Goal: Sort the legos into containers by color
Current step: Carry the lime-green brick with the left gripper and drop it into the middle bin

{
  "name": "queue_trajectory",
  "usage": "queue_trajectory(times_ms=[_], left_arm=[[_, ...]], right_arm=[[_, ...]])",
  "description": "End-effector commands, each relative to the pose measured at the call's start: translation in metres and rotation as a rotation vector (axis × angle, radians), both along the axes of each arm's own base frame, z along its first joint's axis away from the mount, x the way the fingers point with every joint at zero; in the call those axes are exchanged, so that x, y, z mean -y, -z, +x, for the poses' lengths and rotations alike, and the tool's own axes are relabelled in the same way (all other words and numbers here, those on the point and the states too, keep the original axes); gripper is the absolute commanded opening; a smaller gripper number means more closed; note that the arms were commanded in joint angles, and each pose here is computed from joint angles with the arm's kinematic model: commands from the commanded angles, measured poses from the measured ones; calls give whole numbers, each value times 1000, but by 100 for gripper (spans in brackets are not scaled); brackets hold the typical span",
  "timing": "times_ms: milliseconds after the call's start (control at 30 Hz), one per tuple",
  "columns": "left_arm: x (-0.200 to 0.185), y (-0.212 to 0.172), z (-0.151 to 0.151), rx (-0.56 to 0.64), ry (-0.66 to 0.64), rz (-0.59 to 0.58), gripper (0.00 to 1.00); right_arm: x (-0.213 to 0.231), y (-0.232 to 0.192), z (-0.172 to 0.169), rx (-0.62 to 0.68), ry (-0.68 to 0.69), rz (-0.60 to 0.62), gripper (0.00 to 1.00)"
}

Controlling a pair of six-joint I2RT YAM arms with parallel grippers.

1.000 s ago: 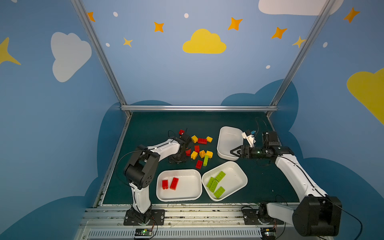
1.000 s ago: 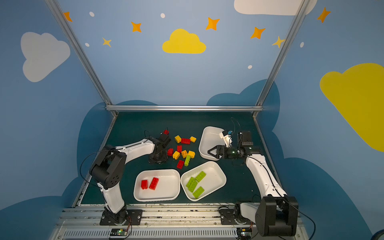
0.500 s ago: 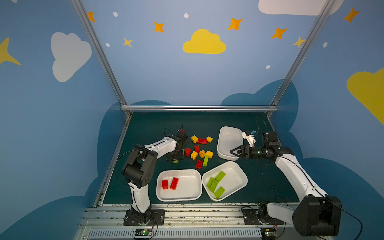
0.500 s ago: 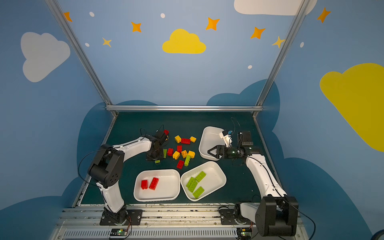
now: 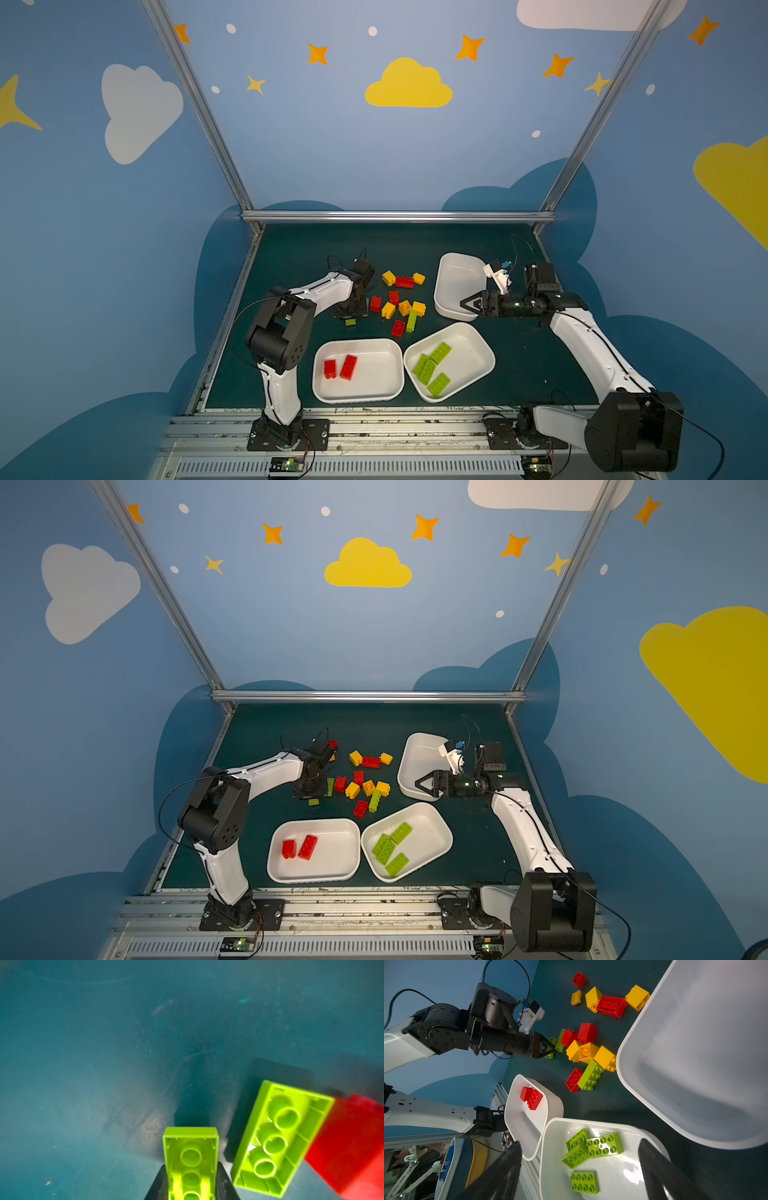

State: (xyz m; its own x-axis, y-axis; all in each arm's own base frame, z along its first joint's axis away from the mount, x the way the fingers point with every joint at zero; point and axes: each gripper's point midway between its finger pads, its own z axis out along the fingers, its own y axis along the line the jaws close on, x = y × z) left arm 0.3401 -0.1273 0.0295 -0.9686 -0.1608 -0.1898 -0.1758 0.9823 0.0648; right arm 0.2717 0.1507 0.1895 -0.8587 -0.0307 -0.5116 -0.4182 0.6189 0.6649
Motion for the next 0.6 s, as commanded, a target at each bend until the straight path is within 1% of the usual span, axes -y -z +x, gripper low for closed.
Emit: queue_trajectory(times_ms=[0,133,200,300,400,500,567], left_arm=[[14,-51,6,84,97,-55,27],[53,-91,-6,134,267,-158,27],[78,-104,-19,144,352,-211,27],[121,-118,-47,146,508,-274,26],[170,-124,-82,157,677,-344,26],[207,-122,-113,165,810,-392,25],[228,-116,-130,159,874,-438,25]], right_arm=[[-3,-9,5,19,-10,25,86],[-3,-12,7,22,-13,31,86],[-4,-12,8,19,-17,34,86],[-4,-11,9,13,-17,33,86],[-4,-10,10,7,-15,30,86],[-4,-10,12,3,-12,31,86],[-3,-10,13,1,-10,31,86]])
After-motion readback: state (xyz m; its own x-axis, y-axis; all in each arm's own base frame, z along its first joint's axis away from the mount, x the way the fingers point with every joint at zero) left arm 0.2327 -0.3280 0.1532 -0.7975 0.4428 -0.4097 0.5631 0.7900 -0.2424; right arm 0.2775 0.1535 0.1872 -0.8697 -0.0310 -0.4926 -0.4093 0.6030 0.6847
